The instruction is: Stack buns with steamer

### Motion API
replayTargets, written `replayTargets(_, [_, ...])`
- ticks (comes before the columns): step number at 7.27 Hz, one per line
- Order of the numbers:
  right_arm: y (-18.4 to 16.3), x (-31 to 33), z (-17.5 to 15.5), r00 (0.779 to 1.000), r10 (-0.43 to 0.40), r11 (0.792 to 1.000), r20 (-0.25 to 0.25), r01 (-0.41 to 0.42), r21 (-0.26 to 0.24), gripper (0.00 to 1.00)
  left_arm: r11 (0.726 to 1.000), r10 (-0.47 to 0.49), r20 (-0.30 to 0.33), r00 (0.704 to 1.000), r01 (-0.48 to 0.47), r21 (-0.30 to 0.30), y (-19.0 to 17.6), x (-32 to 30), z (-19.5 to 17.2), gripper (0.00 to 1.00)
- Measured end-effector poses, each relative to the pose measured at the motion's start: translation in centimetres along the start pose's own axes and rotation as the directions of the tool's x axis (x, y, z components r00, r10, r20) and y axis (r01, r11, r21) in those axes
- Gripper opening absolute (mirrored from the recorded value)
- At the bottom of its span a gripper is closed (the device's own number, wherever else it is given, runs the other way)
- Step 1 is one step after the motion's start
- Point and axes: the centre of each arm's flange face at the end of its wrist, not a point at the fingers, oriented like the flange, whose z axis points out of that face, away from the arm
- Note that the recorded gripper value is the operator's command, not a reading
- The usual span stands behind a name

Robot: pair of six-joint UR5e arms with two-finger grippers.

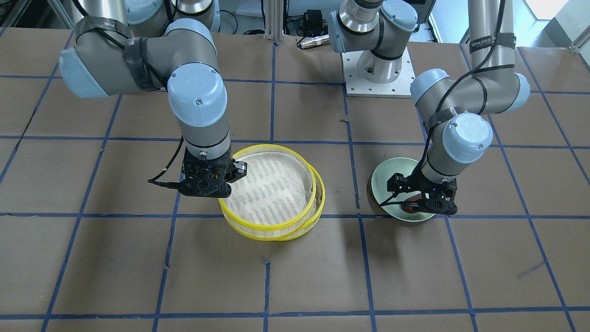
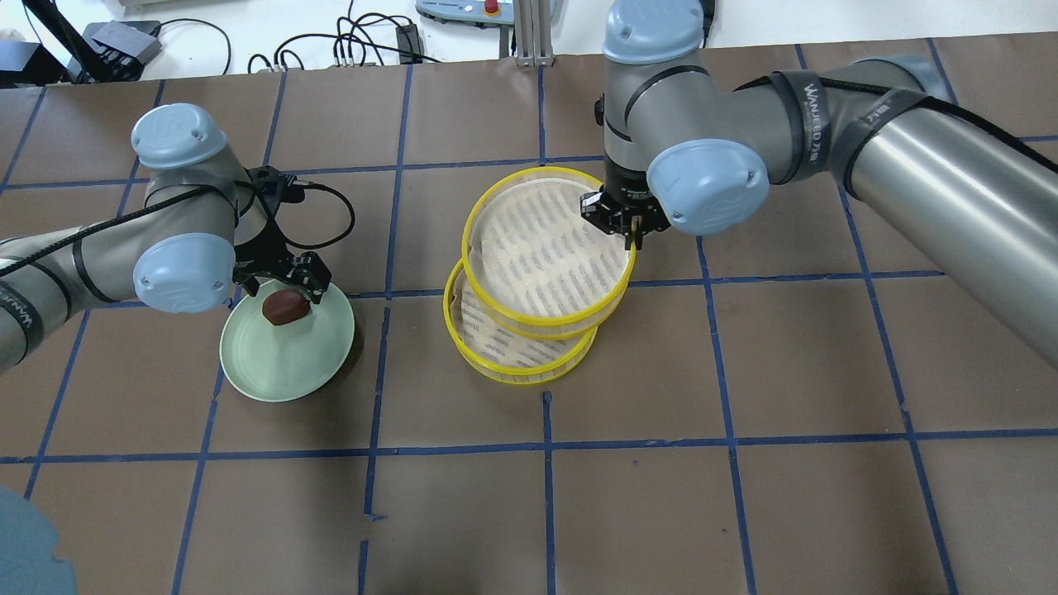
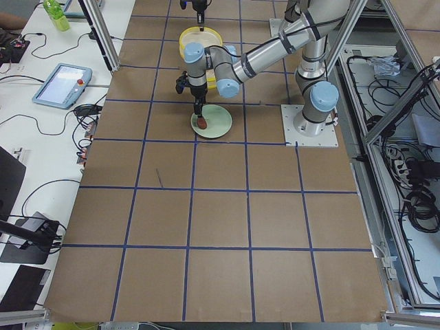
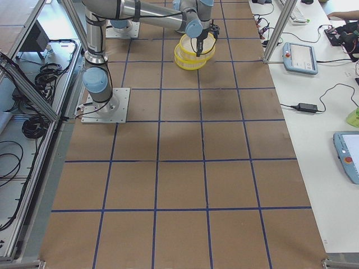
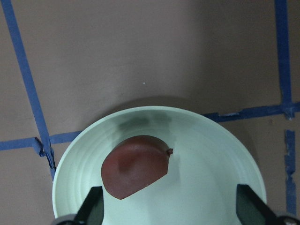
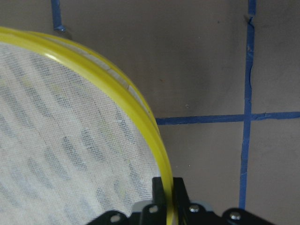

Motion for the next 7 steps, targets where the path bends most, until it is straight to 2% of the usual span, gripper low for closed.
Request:
replayTargets(1, [0.2, -0.8, 0.6, 1.0, 0.006, 1.0, -0.004, -0.007, -0.009, 0.08, 1.0, -0.004, -0.004, 1.0, 0.004, -0.012, -0.1, -0.3, 0.9, 0.58])
replayTargets(3, [0.7, -2.1, 1.5, 1.0, -0.005, 1.0, -0.017, 0.004, -0.02, 0.08, 0.999, -0.011, -0.011, 1.0, 0.011, -0.038, -0.2, -0.8, 2.3, 0.01])
replayTargets(5, [1.3, -2.9, 2.1, 0.999, -0.023, 0.999, -0.022, 0.023, -0.032, 0.08, 0.999, -0.017, 0.002, 1.0, 0.017, -0.037, -0.4, -1.1, 2.8, 0.0])
replayTargets(7, [1.9, -3.3, 2.9, 0.999, -0.04, 0.998, -0.032, 0.038, -0.047, 0.08, 1.0, -0.031, 0.041, 0.999, 0.031, 0.003, -0.6, -1.6, 0.7, 0.0])
